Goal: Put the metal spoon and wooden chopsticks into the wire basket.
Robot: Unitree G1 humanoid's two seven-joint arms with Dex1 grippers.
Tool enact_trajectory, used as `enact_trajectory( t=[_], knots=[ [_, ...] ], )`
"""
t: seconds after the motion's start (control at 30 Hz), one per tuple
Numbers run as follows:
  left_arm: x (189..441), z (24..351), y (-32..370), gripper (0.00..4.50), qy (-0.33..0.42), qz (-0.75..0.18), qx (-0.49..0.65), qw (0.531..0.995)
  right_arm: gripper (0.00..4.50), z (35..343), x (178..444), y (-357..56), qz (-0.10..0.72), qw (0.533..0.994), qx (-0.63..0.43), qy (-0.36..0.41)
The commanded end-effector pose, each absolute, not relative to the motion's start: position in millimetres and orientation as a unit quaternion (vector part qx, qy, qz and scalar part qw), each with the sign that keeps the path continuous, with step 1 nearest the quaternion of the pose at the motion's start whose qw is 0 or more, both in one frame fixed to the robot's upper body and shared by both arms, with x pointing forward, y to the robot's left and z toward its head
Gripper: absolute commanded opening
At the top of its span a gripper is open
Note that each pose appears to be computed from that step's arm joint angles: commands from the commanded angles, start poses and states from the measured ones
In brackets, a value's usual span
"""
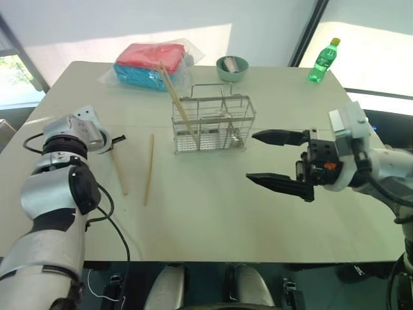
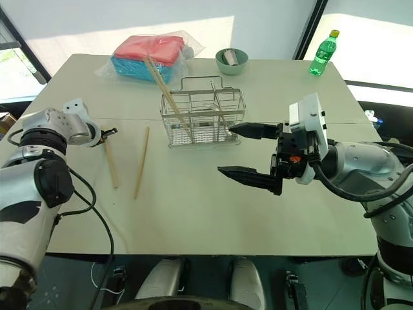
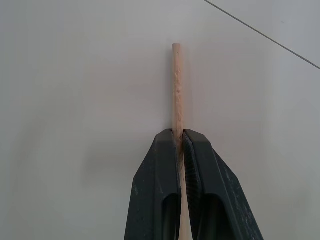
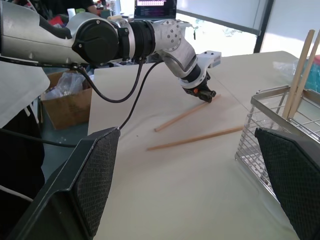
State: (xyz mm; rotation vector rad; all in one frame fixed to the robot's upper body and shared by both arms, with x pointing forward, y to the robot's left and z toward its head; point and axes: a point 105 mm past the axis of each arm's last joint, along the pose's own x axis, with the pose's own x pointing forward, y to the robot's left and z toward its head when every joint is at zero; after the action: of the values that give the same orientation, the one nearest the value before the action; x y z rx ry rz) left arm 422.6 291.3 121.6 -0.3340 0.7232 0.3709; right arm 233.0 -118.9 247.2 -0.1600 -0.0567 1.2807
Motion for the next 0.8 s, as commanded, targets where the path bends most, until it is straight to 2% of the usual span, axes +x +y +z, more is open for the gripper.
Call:
enact_trajectory(
  t=[0.03,0.2,0.27,0.4,0.5,0.57,0.63,0.8],
  knots=[
    [430.8,151.6,308.8,0.06,0.284,0.187,-0.147,0.929,4.50,254.0,233.3,-125.9,0.585,0.806,-0.081,-0.042],
    [442.4,220.9,326.1,0.06,0.110,0.148,-0.102,0.978,4.50,253.5,235.6,-132.2,0.571,0.816,-0.083,-0.031],
    [439.4,254.9,328.6,0.06,0.020,0.135,-0.146,0.980,4.50,254.8,235.6,-133.7,0.570,0.817,-0.082,-0.030],
    [414.1,354.9,305.4,0.06,-0.187,0.037,-0.216,0.958,4.50,254.5,235.5,-133.5,0.568,0.819,-0.081,-0.026],
    [390.5,404.4,277.3,0.06,-0.278,-0.041,-0.222,0.934,4.50,252.8,235.2,-131.7,0.567,0.820,-0.076,-0.025],
    [376.5,434.5,246.0,0.06,-0.318,-0.106,-0.223,0.915,4.50,252.0,234.7,-129.5,0.566,0.821,-0.071,-0.026],
    [369.9,446.7,225.3,0.06,-0.331,-0.144,-0.225,0.905,4.50,251.5,233.6,-128.4,0.566,0.821,-0.068,-0.027],
    [369.3,437.5,165.8,0.06,-0.314,-0.239,-0.185,0.900,4.50,248.2,231.2,-129.5,0.556,0.829,-0.059,-0.025]
  ],
)
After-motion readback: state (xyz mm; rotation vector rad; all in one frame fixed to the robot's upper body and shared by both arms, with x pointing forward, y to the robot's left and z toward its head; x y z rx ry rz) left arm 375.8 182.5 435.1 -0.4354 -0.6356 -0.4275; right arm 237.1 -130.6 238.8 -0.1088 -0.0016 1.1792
